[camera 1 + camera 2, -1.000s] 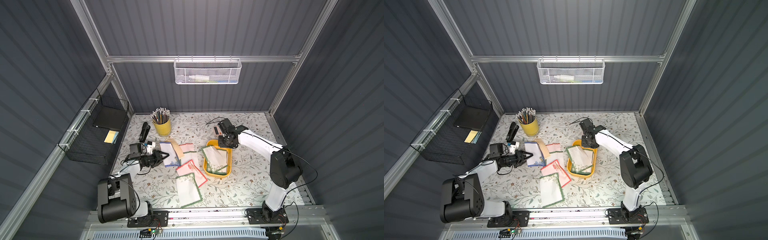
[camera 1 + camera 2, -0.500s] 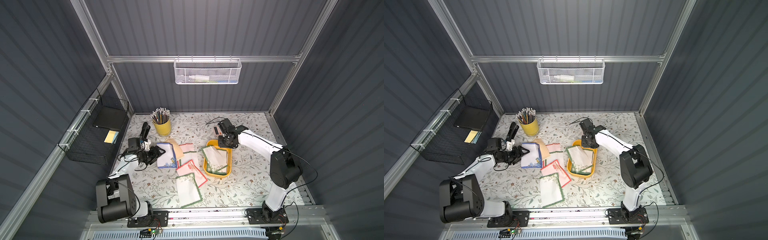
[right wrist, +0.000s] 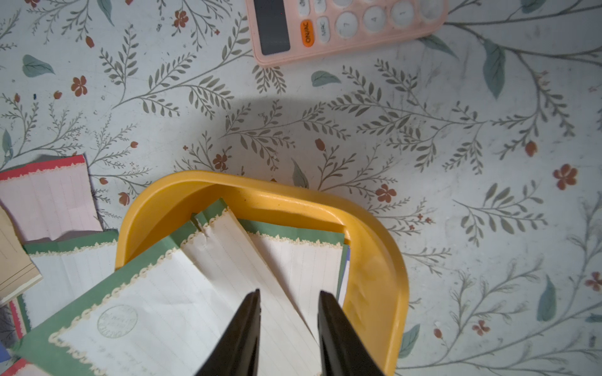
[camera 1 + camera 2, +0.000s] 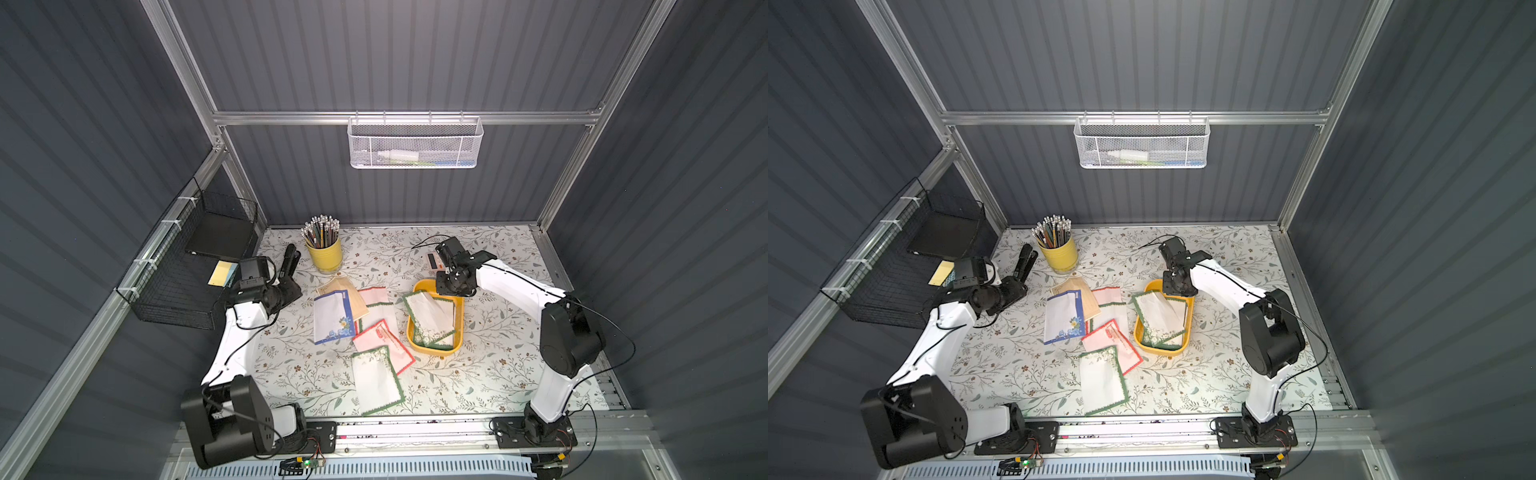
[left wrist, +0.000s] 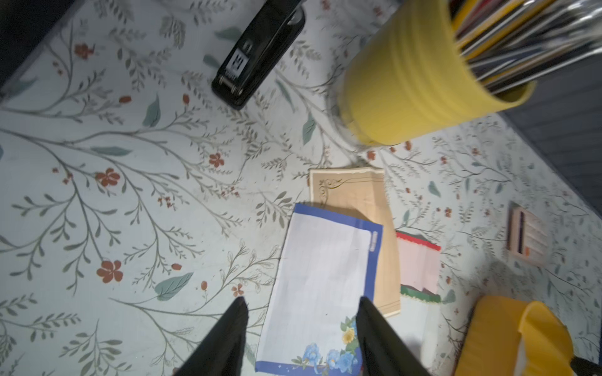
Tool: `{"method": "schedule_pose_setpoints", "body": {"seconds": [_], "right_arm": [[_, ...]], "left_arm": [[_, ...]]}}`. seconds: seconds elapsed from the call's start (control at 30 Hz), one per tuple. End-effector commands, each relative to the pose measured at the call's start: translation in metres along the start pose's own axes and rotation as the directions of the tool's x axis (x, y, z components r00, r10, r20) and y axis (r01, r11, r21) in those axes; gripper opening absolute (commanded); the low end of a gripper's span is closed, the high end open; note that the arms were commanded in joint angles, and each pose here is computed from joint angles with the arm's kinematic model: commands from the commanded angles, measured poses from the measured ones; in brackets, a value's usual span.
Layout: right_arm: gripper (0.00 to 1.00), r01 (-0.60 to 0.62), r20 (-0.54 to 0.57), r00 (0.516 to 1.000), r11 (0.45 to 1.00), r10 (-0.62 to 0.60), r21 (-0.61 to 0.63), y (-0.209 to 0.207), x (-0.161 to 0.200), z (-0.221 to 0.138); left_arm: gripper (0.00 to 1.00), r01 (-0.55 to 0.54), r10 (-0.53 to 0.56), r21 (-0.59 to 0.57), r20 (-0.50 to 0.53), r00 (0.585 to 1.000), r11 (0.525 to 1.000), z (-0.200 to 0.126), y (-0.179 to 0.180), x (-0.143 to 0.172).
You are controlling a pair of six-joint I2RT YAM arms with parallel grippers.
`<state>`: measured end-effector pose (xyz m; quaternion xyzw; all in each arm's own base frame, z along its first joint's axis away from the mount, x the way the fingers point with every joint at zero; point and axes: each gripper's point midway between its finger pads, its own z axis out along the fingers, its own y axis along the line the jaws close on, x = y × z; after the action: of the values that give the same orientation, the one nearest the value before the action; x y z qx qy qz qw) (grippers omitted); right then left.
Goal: Take out the stationery paper from the storage box
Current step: Place the stationery paper at the center of the board, then pick up the stationery paper from the storage box.
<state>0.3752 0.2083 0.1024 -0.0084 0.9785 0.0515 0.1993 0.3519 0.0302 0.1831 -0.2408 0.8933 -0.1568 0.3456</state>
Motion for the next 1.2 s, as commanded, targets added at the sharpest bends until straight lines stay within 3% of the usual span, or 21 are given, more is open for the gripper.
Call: {"method": "schedule_pose_setpoints", "body": {"seconds": [0.0, 0.1, 0.33, 0.87, 1.17], "right_arm": [[0.35, -0.029, 0.049, 0.998, 1.0, 0.03, -0.011, 0.0, -0.007, -0.014], [0.4, -0.038, 0.097, 0.994, 0.999, 0.041, -0.036, 0.002, -0.014, -0.023], [0.43, -0.05, 0.153, 0.986, 0.997, 0.059, -0.062, 0.003, -0.024, -0.038], [0.44, -0.071, 0.178, 0.981, 0.997, 0.077, -0.041, -0.007, -0.021, -0.041], [0.44, -0.066, 0.171, 0.983, 0.997, 0.07, -0.025, -0.01, -0.018, -0.04]], "left_arm": [[0.54, 0.008, -0.015, 0.263, 0.022, 1.0, 0.965, -0.012, -0.051, 0.003], [0.56, -0.035, 0.047, 0.44, -0.016, 0.999, 0.897, -0.011, -0.092, 0.029], [0.59, -0.088, 0.141, 0.603, -0.04, 0.989, 0.793, -0.011, -0.154, 0.064], [0.58, 0.021, 0.155, 0.663, -0.205, 0.967, 0.748, 0.014, -0.199, 0.148], [0.52, 0.052, 0.189, 0.68, -0.275, 0.943, 0.731, 0.03, -0.223, 0.192]]}}
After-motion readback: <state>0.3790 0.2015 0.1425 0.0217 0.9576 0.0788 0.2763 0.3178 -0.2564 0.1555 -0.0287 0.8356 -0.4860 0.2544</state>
